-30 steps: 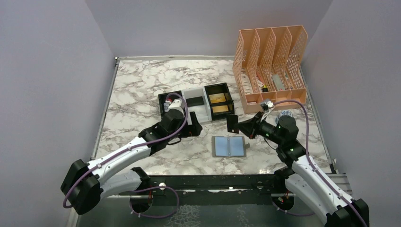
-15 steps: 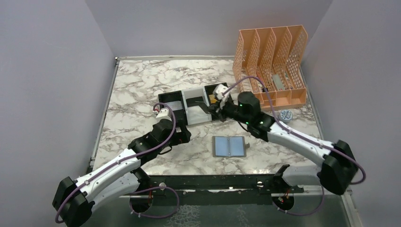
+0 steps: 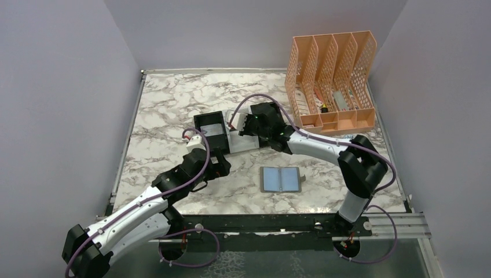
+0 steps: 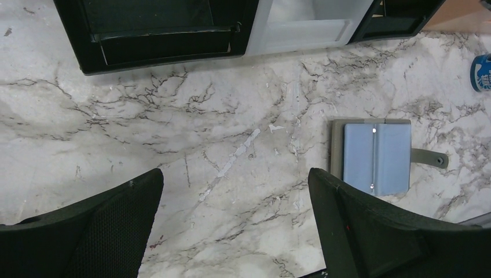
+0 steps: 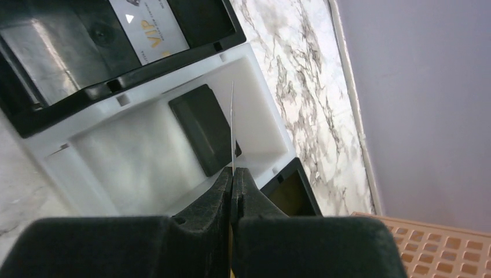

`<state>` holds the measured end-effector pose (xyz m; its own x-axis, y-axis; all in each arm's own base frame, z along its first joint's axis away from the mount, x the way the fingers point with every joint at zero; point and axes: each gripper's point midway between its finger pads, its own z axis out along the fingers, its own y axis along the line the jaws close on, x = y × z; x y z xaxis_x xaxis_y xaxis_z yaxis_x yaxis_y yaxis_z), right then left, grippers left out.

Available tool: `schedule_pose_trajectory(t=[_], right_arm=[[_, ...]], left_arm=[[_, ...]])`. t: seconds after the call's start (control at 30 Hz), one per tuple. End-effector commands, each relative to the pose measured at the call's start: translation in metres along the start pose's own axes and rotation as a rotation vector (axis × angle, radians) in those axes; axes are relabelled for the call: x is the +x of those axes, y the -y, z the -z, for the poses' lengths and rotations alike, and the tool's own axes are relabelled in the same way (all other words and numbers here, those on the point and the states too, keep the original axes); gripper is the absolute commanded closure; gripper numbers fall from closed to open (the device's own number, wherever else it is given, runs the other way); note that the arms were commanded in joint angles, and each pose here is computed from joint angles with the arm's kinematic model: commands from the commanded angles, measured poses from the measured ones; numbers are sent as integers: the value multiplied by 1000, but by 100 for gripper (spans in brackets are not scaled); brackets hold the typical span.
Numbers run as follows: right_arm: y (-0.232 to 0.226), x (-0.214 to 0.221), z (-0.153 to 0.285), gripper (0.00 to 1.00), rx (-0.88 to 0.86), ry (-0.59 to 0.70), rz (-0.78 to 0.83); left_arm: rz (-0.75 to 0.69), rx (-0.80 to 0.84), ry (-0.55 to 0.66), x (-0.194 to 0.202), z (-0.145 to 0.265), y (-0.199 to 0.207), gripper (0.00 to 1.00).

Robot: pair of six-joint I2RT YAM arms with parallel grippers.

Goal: Take the credit cards out of the card holder

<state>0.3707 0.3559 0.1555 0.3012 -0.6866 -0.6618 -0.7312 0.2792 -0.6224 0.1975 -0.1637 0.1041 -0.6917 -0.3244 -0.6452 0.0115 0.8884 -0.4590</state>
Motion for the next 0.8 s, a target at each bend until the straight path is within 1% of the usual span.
schedule_pose_trajectory(t=[0.0, 0.1, 0.3, 0.4, 0.77], right_arm=[[14, -2, -20, 99, 30, -15, 133], [9, -1, -32, 99, 12, -10, 160], [-2, 18, -55, 99, -30, -70, 195], [-8, 25, -66, 99, -44, -79, 219], [-11, 39, -93, 97, -38, -121, 266]], left_arm=[[-1, -41, 38, -8, 3, -9, 1], [-1, -42, 48, -10, 5, -9, 1], [-2, -39, 53, -13, 9, -8, 1], [-4, -49, 52, -12, 9, -11, 1], [-4, -47, 50, -12, 10, -11, 1]])
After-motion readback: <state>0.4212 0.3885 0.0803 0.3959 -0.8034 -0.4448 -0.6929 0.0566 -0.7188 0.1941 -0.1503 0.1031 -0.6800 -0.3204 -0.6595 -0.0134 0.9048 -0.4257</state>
